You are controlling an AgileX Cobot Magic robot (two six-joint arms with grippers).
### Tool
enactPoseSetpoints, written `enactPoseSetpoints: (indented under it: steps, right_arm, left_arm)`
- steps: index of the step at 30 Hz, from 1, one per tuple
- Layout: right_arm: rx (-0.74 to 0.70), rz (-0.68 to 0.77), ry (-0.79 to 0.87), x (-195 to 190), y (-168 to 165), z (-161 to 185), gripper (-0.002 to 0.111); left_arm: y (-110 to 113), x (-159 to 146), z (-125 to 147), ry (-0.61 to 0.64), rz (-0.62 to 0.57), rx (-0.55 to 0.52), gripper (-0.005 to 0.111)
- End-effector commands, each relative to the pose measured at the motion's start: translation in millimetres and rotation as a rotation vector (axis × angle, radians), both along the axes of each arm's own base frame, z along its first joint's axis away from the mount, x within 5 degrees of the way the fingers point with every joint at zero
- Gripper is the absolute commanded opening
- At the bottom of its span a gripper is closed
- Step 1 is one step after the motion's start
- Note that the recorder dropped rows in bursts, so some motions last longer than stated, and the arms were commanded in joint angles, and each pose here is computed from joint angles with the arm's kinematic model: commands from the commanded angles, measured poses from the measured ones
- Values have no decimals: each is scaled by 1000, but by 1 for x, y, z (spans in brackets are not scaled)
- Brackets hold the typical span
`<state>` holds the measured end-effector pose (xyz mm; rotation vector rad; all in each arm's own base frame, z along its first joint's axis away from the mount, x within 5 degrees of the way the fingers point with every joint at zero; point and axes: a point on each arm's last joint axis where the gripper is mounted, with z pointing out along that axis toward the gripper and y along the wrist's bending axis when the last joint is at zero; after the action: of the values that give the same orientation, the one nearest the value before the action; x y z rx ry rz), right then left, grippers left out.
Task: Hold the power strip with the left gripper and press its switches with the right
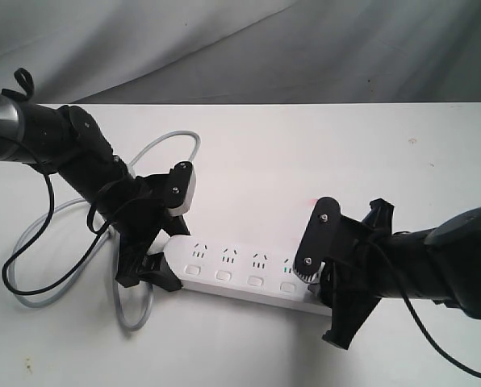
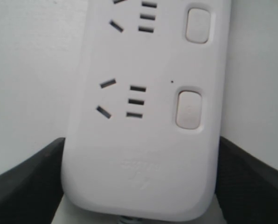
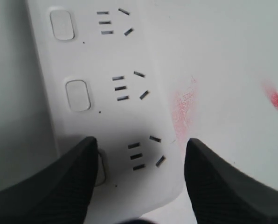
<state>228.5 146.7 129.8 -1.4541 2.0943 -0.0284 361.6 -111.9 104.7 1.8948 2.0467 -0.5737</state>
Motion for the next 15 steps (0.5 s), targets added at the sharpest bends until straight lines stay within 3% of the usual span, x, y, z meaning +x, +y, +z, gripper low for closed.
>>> enactPoseSetpoints:
  steps: [1,7,15]
  right_arm:
    - [-35,14,51,-8,-5,-14,53]
    - [-5,10,-7,-4,-3,2,53]
    - [98,-13,-183,-5,-6,55,53]
  left_arm:
    - [-2,-2,-1,18,-9,-2,50]
    - [-2,-2,-1,18,-9,-2,50]
    - [-2,-2,-1,19,-7,-2,50]
